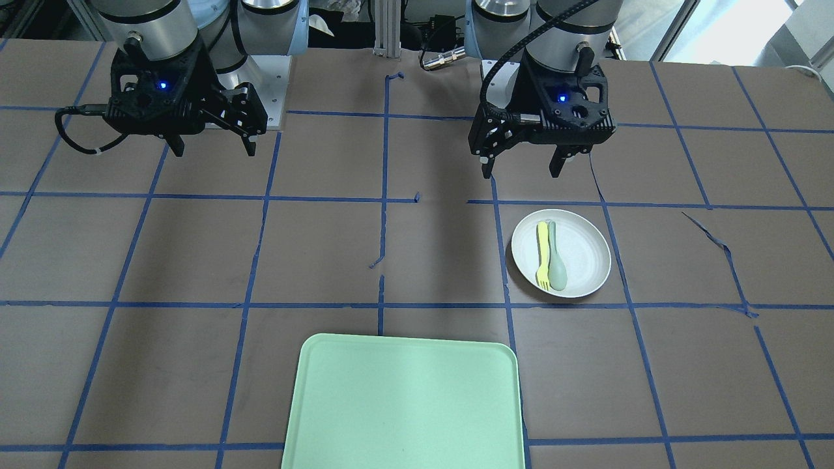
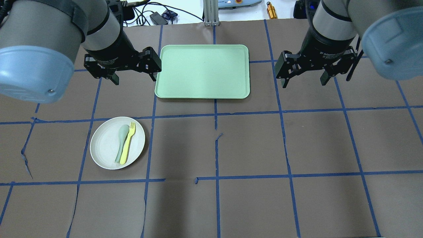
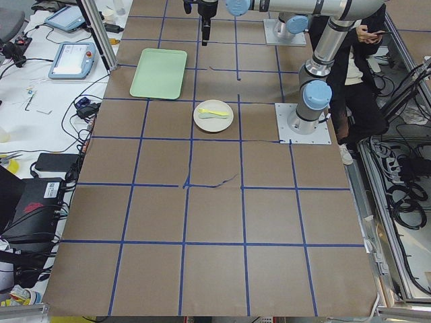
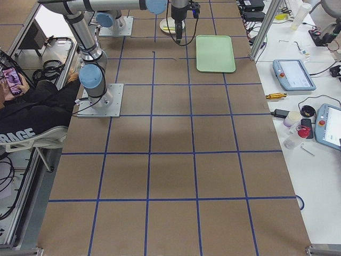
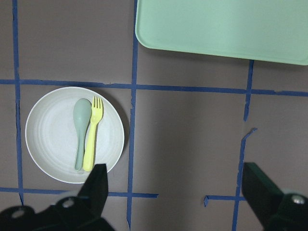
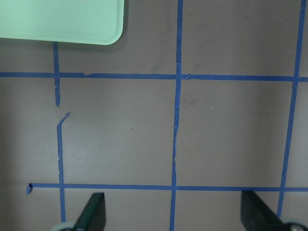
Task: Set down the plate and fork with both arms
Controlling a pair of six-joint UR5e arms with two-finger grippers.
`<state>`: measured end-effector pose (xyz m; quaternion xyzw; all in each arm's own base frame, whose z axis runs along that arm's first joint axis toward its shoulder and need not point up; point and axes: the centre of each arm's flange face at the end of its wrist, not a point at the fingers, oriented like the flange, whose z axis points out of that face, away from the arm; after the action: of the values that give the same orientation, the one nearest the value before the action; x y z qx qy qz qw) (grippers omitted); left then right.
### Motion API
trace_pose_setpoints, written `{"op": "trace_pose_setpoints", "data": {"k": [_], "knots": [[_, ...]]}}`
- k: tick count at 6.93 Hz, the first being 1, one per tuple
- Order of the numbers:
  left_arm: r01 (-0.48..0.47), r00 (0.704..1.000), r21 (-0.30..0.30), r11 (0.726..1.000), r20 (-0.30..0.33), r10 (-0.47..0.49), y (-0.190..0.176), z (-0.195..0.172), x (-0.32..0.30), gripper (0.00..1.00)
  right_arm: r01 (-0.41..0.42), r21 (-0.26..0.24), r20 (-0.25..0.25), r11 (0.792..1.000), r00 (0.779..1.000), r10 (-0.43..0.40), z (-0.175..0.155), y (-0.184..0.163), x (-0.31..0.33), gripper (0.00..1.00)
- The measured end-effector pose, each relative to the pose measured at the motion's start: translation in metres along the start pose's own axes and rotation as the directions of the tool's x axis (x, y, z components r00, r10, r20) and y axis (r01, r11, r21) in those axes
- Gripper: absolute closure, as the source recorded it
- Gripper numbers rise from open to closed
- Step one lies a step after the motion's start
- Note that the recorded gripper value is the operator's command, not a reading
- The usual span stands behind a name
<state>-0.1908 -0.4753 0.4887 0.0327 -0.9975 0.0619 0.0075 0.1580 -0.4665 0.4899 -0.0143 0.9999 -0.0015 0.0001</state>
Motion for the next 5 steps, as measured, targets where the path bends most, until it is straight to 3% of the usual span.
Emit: {"op": "trace_pose_setpoints", "data": {"k": [2,5], "knots": [[0.001,1.0,-0.003,1.0,-0.001,-0.001,0.0002,0.0017,-0.0004,0.0,0.002,0.003,-0.001,1.0,1.0,-0.002,-0.0007,-0.0003,0.0001,0.0],[0.014,1.0,-0.003,1.0,0.002,-0.014,0.0007,0.0021,-0.0014,0.0,-0.004,0.008,-0.041,1.0,0.999,0.005,-0.0042,0.0015,0.0041,0.0]]}}
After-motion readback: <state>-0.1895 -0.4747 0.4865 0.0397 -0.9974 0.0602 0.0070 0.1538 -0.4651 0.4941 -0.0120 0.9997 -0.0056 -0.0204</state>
